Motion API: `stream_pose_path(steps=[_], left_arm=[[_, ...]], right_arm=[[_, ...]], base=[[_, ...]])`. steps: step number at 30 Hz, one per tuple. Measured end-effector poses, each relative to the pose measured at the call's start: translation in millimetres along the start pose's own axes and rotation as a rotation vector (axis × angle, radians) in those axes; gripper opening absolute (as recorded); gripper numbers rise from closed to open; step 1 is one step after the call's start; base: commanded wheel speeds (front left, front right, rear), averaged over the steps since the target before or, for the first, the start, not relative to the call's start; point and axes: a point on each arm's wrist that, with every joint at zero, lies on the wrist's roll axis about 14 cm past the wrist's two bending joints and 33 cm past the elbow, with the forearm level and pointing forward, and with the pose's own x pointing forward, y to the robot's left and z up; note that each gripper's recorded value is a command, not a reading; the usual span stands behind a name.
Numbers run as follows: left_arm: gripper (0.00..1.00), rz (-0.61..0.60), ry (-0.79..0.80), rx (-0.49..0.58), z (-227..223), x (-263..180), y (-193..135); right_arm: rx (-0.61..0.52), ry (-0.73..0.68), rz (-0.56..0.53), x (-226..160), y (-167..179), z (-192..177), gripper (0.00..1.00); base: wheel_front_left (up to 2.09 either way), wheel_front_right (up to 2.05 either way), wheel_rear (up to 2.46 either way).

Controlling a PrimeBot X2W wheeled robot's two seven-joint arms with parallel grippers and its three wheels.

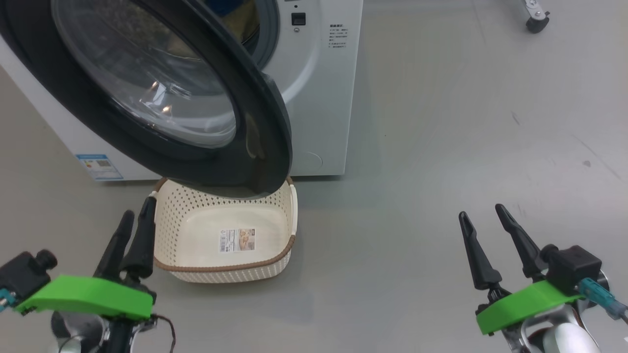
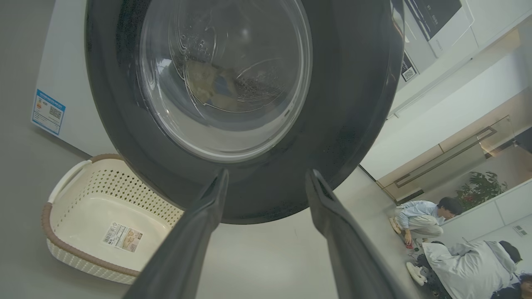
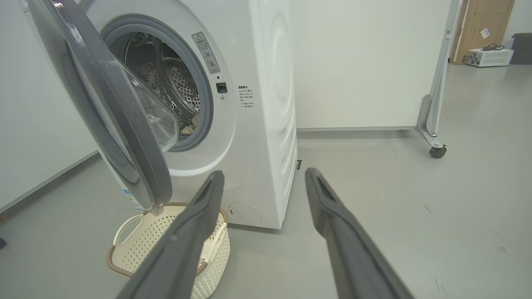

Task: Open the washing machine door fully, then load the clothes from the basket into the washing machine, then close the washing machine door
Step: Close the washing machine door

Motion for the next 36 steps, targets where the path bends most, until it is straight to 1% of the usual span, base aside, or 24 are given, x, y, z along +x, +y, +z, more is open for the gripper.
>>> stream_pose_path(steps=[2,5,9,12,15,21,25,36], left_arm=[[1.0,0.045,-0.004,0.124,-3,-9,14],[1.0,0.111,-0.02,0.283,-3,-21,30],[1.0,0.148,-0.046,0.467,-3,-29,31],[1.0,0.172,-0.054,0.568,-6,-36,32],[1.0,0.186,-0.029,0.635,-17,-46,35],[1.0,0.198,-0.003,0.72,-28,-56,36],[1.0,0.204,0.006,0.728,-33,-59,36],[1.0,0.206,-0.001,0.726,-33,-60,34]], right_arm=[[-0.006,-0.005,0.006,0,2,2,1.0],[-0.016,-0.014,0.018,1,5,7,1.0],[-0.02,-0.003,0.025,-4,8,5,1.0],[-0.025,0.009,0.031,-8,10,3,1.0],[-0.029,0.007,0.036,-10,12,5,1.0],[-0.034,0.011,0.042,-11,14,7,1.0],[-0.039,0.04,0.038,-16,13,-1,1.0],[-0.039,0.038,0.036,-17,12,0,1.0]], base=[[0.0,0.0,0.0],[0.0,0.0,0.0],[0.0,0.0,0.0],[0.0,0.0,0.0],[0.0,0.0,0.0],[0.0,0.0,0.0],[0.0,0.0,0.0],[0.0,0.0,0.0]])
